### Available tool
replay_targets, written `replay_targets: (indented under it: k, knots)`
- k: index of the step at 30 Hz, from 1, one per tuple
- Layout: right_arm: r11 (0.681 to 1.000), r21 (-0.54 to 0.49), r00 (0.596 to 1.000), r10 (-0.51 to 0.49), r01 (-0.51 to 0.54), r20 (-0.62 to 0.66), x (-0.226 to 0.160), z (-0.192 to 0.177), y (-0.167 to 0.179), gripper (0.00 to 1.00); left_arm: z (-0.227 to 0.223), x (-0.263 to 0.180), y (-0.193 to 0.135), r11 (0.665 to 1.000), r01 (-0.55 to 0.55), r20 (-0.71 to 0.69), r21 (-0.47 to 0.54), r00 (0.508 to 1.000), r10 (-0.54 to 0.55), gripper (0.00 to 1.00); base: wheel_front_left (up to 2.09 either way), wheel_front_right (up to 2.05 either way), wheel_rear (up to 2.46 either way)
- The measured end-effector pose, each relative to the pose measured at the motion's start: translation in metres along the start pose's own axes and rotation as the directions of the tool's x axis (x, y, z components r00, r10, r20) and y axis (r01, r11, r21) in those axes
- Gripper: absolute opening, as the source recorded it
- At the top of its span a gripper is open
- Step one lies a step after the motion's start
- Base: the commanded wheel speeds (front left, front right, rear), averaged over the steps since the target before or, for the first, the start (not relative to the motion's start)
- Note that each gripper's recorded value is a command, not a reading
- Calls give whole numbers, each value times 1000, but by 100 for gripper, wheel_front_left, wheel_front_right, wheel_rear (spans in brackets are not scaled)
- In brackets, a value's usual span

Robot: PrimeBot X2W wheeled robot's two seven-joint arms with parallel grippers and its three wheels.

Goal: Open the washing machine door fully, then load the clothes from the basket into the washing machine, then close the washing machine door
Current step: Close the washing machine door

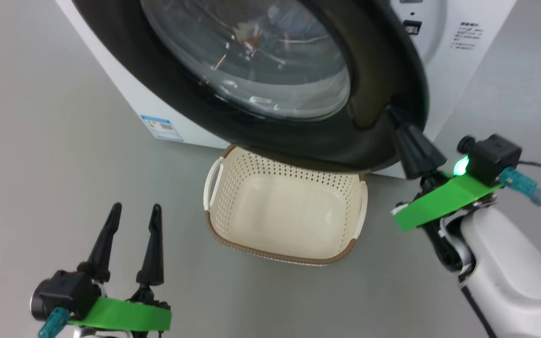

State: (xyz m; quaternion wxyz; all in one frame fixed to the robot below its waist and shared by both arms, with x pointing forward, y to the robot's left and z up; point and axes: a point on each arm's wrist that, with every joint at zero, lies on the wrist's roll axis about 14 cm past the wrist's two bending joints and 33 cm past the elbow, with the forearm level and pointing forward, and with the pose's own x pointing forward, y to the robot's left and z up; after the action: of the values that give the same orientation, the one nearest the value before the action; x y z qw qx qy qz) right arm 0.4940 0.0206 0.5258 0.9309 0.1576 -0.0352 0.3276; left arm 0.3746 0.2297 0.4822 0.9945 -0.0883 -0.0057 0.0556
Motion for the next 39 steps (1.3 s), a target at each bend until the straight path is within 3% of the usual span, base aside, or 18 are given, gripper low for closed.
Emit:
replay_targets:
  k: [23,39]
  knots:
    - [996,-5,989,-90,92,113,60,19,-66,0,0,22,6,1000,-16,5,21,1000,16,100,0,0,0]
    - [998,-20,992,-64,67,109,62,17,-58,0,5,23,12,999,-34,17,22,999,34,100,0,0,0]
